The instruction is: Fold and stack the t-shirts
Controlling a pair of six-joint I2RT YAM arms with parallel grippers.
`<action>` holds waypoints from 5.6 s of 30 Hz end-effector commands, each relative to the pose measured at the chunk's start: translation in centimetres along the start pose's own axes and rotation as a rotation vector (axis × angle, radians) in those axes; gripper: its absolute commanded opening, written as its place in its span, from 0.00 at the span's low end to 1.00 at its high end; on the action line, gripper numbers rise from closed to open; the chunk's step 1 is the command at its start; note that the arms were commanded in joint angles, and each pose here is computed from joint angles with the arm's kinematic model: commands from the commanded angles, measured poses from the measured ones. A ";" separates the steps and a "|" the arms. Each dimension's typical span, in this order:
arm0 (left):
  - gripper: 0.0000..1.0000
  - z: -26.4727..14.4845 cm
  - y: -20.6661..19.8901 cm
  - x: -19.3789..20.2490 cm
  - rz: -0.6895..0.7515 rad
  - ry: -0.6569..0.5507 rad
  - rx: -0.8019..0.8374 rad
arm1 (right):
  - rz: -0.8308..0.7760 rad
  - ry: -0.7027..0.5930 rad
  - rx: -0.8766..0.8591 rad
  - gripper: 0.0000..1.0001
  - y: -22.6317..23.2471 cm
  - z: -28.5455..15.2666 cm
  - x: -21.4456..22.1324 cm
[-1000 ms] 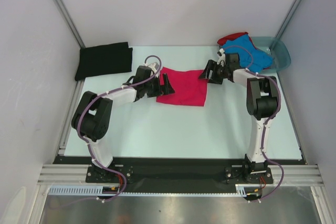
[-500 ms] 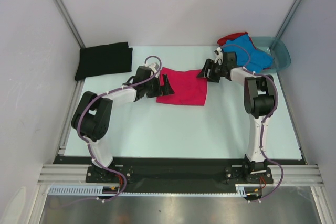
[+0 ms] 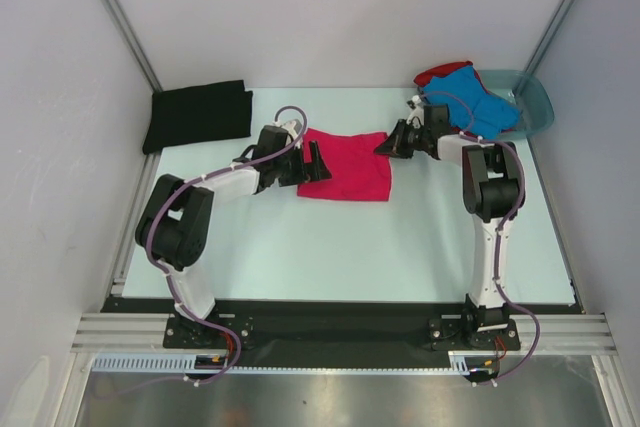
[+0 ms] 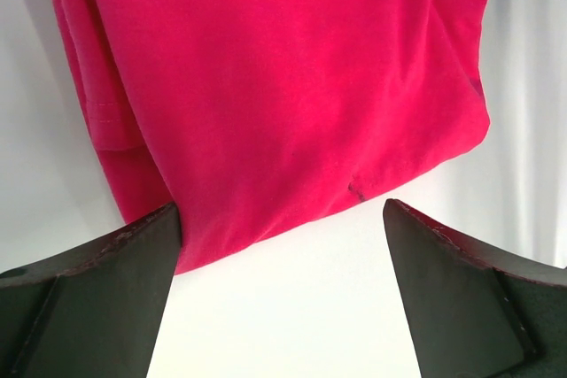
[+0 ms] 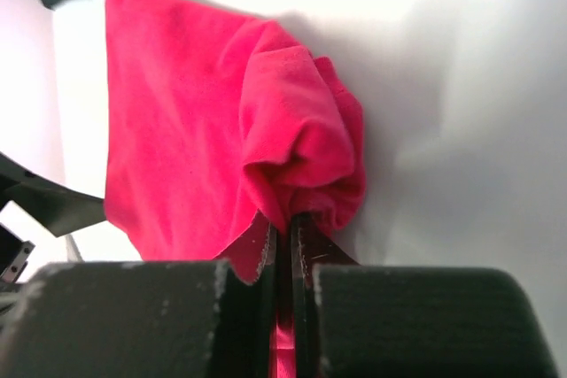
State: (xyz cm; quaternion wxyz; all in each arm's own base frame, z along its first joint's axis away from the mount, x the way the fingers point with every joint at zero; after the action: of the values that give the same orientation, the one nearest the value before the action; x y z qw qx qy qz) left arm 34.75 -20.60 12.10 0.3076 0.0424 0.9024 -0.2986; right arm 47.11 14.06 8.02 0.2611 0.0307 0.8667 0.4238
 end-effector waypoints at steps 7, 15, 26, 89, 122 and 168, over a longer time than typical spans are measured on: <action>1.00 -2.1 -0.6 -1.5 0.032 -0.079 0.034 | -0.031 -0.069 -0.160 0.00 -1.1 -3.0 -4.3; 1.00 -2.3 -0.4 -1.2 0.031 -0.078 0.038 | 0.028 -0.029 -0.435 0.00 -0.9 -2.4 -5.3; 1.00 -2.5 -0.2 -1.3 0.026 -0.086 0.037 | -0.056 -0.066 -0.279 1.00 0.0 -3.7 -5.9; 1.00 0.4 -4.3 -11.6 0.203 -0.280 0.348 | -0.228 -0.163 0.171 1.00 7.3 -8.9 2.2; 1.00 3.9 -1.3 -1.1 0.101 -0.015 -0.008 | -0.199 -0.146 0.085 1.00 7.4 -7.7 2.9; 1.00 -7.4 -3.9 -2.8 0.112 -0.382 -0.170 | -0.600 -0.329 0.190 1.00 11.5 -6.8 -6.0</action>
State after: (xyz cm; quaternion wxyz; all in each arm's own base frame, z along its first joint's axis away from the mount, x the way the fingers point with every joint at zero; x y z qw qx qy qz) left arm 32.53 -20.04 17.36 0.4372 0.0338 0.8710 -0.2214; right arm 48.34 14.98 18.35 0.4571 -0.1274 0.8207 0.3183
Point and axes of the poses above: each gripper's point midway between its finger pads, its own z axis out along the fingers, its own y axis along the line the jaws close on, x = y × z, the point moved 8 cm from there along -z, back along the fingers, and after that the axes turned 3 degrees about z, right-handed, at the moved point
